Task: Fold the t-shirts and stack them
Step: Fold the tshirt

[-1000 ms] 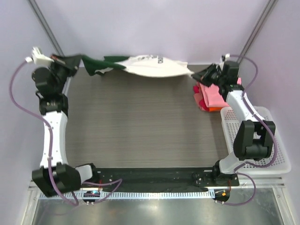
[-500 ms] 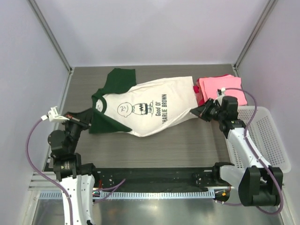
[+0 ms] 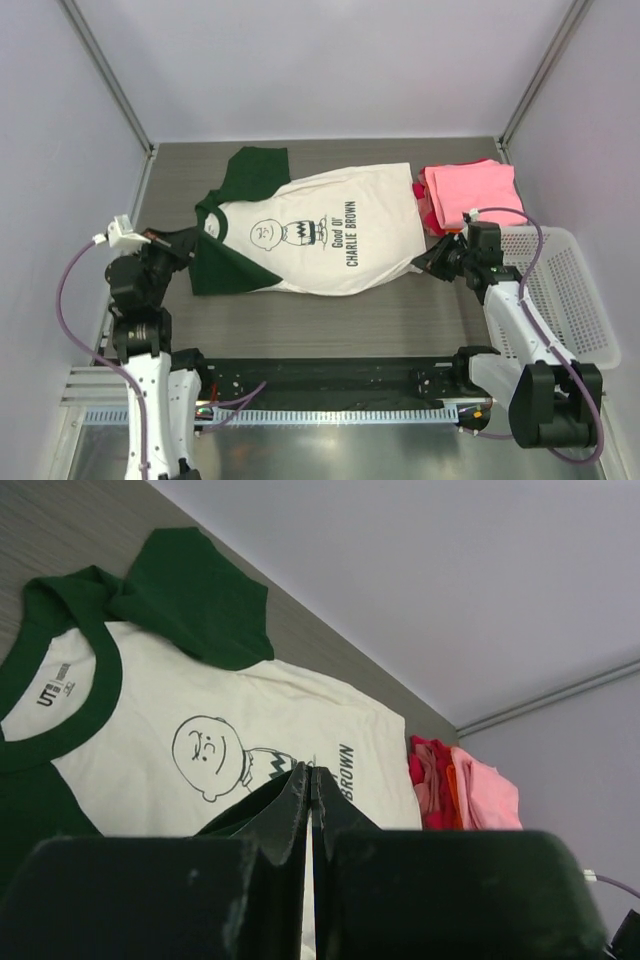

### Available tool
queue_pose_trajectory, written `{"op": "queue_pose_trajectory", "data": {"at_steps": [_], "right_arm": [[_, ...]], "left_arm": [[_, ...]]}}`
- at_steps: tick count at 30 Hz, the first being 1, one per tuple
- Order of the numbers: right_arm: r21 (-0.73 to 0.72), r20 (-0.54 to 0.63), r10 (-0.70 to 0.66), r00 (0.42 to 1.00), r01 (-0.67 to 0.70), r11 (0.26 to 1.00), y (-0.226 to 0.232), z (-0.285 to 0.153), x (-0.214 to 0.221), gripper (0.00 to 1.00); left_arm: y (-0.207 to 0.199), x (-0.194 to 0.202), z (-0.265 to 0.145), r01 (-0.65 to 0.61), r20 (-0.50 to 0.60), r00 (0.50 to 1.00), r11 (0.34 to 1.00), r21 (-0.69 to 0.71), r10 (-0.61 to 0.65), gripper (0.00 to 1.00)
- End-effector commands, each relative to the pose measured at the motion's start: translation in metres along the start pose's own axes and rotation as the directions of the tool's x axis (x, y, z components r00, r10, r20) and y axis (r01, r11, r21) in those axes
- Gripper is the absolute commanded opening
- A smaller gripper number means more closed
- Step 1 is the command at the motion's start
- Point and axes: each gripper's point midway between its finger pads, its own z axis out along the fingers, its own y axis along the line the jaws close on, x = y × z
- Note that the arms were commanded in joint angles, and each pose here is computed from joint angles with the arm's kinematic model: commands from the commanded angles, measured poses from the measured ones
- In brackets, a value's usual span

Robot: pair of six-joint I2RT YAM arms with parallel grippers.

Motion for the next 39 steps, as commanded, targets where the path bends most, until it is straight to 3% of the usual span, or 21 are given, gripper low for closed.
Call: {"op": "queue_pose_trajectory", "data": {"at_steps": [1,4,10,11,13,19,23,35,39], "right_arm": [[0.044,0.064,-0.035,0.997,0.033,0.999,0.005,0.005,-0.031,0.01],[0.062,0.075,-0.043,0.996,0.038,0.997,0.008,0.010,-0.045,0.01],[0.111,0.108,-0.069,0.992,0.057,0.992,0.012,0.020,-0.074,0.01],[0.117,0.107,-0.068,0.992,0.055,0.992,0.011,0.022,-0.077,0.01],[0.125,0.103,-0.065,0.993,0.052,0.991,0.012,0.029,-0.083,0.01],[0.168,0.102,-0.058,0.993,0.041,0.985,0.004,0.048,-0.098,0.01],[0.171,0.111,-0.047,0.993,0.027,0.985,0.002,0.059,-0.104,0.01],[0.206,0.120,-0.039,0.992,0.014,0.979,-0.006,0.076,-0.116,0.01],[0.221,0.147,-0.042,0.988,0.009,0.975,-0.005,0.077,-0.127,0.01]], "left_arm": [[-0.027,-0.031,0.029,-0.028,0.045,0.999,0.995,0.096,0.024,0.00],[-0.032,-0.032,0.058,0.002,-0.030,1.000,0.992,0.124,0.002,0.00],[-0.043,-0.052,0.101,-0.014,-0.049,0.999,0.990,0.139,0.021,0.00],[-0.027,-0.042,0.116,0.007,-0.098,0.995,0.996,0.084,0.001,0.00],[-0.039,-0.048,0.131,-0.018,-0.123,0.992,0.995,0.094,0.030,0.00],[-0.037,-0.014,0.178,-0.072,-0.273,0.958,0.996,0.054,0.084,0.00],[-0.041,-0.008,0.197,-0.139,-0.290,0.946,0.989,0.044,0.146,0.00],[-0.022,-0.006,0.243,-0.193,-0.302,0.937,0.981,-0.030,0.175,0.00],[-0.025,0.011,0.264,-0.198,-0.323,0.929,0.980,-0.015,0.183,0.00]]}}
